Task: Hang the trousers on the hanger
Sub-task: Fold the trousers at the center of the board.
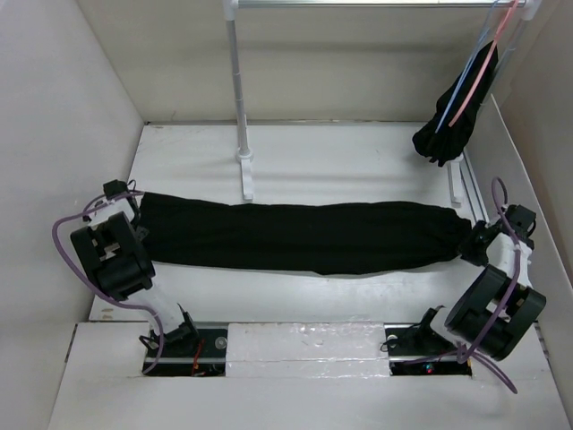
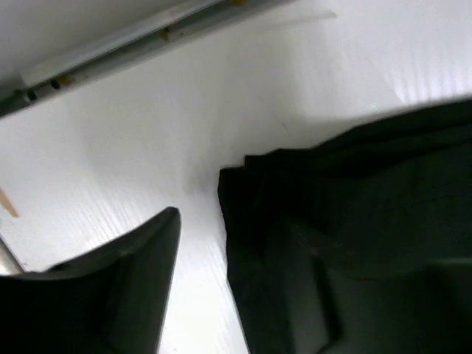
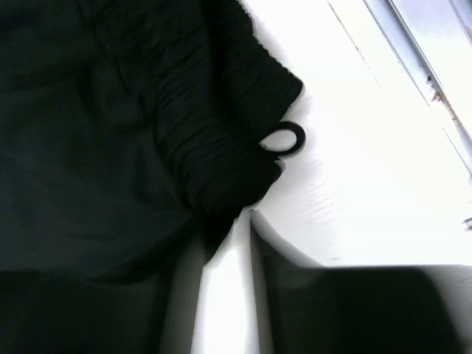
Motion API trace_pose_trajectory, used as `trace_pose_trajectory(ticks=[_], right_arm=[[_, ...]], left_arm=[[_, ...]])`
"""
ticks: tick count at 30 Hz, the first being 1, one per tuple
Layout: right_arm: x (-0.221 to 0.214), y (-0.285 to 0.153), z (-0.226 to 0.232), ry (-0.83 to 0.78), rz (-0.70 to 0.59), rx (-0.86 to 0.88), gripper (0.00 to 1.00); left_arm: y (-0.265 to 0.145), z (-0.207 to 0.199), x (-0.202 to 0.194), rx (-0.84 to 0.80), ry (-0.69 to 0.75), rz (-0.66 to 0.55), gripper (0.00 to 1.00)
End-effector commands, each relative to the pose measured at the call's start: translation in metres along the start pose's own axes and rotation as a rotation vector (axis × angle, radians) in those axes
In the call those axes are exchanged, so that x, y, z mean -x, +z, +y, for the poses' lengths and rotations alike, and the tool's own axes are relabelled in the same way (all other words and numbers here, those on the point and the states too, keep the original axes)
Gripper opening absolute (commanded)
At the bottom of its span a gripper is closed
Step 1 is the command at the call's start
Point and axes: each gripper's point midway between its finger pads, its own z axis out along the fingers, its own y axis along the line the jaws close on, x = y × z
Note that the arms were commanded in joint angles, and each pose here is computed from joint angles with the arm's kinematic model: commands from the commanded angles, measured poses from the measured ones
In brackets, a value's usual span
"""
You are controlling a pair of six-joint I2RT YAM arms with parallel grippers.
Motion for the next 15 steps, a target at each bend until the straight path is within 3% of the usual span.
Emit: trace_pose_trajectory(ticks=[1, 2, 3, 4, 5, 7, 11, 15], right_arm=[[0.023, -0.001, -0.009, -0.029, -0.03, 0.008, 0.43], [0.026, -0.002, -0.004, -0.03, -0.03, 0.027, 0.64], [0.03, -0.007, 0.005, -0.031, -0.039, 0.071, 0.82], [0.032, -0.008, 0.005, -0.03, -0.048, 0.072, 0.82], [0.034, -0.008, 0.009, -0.032, -0.055, 0.092, 0.94], [0.034, -0.007, 0.01, -0.027, -0.053, 0.1, 0.99], [0.039, -0.01, 0.013, -0.011, -0.09, 0.12, 1.0], [0.033, 0.006, 0.008, 0.06, -0.107, 0.117, 1.0]], left_arm=[[-0.017, 0.004, 0.001, -0.024, -0.035, 0.017, 0.56], [-0.03, -0.002, 0.005, -0.083, -0.06, 0.013, 0.7], [-0.047, -0.013, 0.01, -0.155, -0.069, -0.001, 0.76], [-0.052, -0.021, 0.01, -0.181, -0.069, 0.0, 0.76], [-0.067, -0.028, 0.014, -0.227, -0.076, -0.024, 0.78], [-0.091, -0.05, 0.015, -0.303, -0.038, -0.063, 0.78], [-0.136, -0.082, 0.013, -0.434, 0.032, -0.142, 0.79], [-0.186, -0.131, -0.036, -0.663, 0.195, -0.18, 0.78]])
